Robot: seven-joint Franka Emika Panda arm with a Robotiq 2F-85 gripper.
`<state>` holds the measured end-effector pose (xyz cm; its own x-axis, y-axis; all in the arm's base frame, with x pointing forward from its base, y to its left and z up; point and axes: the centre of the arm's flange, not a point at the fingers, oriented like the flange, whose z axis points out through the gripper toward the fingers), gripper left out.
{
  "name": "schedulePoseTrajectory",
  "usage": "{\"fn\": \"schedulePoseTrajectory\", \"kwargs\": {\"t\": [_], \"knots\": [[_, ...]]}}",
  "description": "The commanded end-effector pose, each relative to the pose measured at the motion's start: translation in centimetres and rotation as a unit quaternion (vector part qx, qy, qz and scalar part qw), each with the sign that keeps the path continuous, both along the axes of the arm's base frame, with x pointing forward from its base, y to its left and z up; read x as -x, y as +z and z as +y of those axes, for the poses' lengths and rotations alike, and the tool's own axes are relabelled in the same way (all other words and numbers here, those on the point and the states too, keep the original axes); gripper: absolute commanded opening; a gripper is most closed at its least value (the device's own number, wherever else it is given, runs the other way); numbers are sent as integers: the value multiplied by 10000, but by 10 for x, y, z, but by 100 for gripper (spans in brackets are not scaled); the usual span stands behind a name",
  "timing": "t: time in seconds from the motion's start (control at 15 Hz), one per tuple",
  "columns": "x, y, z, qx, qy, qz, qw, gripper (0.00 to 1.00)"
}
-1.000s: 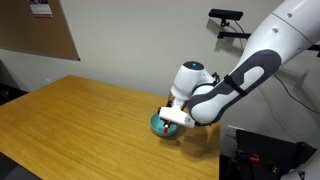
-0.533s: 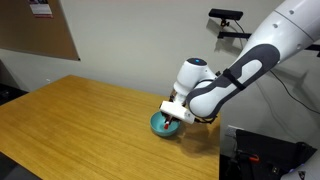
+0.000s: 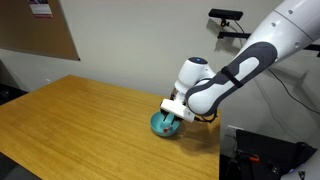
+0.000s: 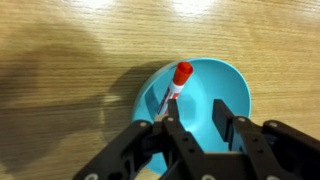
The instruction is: Put the marker in the bowl
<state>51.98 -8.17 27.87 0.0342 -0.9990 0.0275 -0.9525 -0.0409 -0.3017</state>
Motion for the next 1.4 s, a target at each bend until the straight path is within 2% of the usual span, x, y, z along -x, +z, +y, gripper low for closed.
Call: {"fn": "schedulePoseTrajectory", "kwargs": {"t": [0.0, 0.2, 0.27, 0.47, 0.67, 1.07, 1.33], "knots": [[-1, 4, 0, -60, 58, -59, 9999, 74], [-1, 6, 4, -29, 90, -75, 9999, 96], [1, 9, 8, -12, 197, -134, 9997, 100], [6, 16, 24, 72, 642, -217, 9977, 100], [15, 27, 45, 220, 1228, -297, 9917, 100], [36, 45, 72, 495, 2428, -396, 9680, 100], [41, 50, 77, 629, 2894, -488, 9539, 100]]}}
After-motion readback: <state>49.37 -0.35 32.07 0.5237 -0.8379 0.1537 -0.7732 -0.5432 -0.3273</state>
